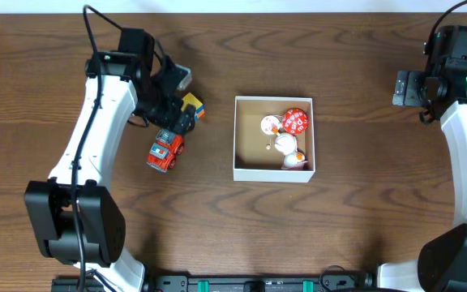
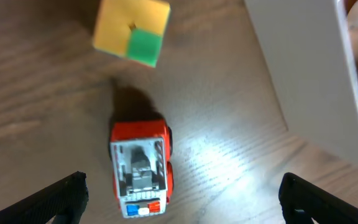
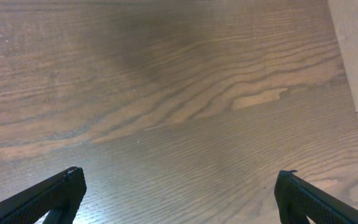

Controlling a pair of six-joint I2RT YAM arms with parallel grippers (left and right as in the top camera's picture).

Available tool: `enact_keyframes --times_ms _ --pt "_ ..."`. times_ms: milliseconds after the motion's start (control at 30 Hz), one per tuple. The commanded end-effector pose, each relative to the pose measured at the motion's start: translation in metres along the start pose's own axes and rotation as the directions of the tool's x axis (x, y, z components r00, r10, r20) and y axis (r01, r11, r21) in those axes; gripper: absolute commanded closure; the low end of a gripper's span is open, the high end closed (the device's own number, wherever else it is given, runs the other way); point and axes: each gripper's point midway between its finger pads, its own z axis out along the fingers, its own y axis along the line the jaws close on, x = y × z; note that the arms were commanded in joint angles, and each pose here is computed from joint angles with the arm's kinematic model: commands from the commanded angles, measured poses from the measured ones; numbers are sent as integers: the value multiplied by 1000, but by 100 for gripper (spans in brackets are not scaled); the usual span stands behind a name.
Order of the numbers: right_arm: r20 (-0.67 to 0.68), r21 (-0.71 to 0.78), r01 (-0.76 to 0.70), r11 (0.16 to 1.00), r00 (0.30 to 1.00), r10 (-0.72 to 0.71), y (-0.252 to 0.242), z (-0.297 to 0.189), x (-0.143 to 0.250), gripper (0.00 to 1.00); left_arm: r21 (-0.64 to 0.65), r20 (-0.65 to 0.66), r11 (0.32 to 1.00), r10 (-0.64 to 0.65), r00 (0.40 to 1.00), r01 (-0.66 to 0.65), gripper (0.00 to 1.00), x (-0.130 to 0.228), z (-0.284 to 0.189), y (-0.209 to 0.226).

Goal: Pack container
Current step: 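Move the left gripper over the red fire truck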

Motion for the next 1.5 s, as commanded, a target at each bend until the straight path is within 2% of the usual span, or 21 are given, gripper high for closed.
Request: enact_keyframes --times_ms 0,367,633,1467 --pt "11 5 -23 1000 1000 23 -3 -3 -4 1 20 -38 1000 17 999 -16 2 13 13 2" --pt "11 5 -24 1000 1000 24 -3 -3 -4 1 -2 -6 1000 -25 1000 25 2 19 31 24" --pt "11 5 -24 1000 1000 24 -3 -3 -4 1 -57 -36 998 -25 999 23 2 26 35 34" --pt "11 5 -24 1000 1000 24 -3 -3 -4 1 -54 -42 998 -27 999 25 2 28 35 32"
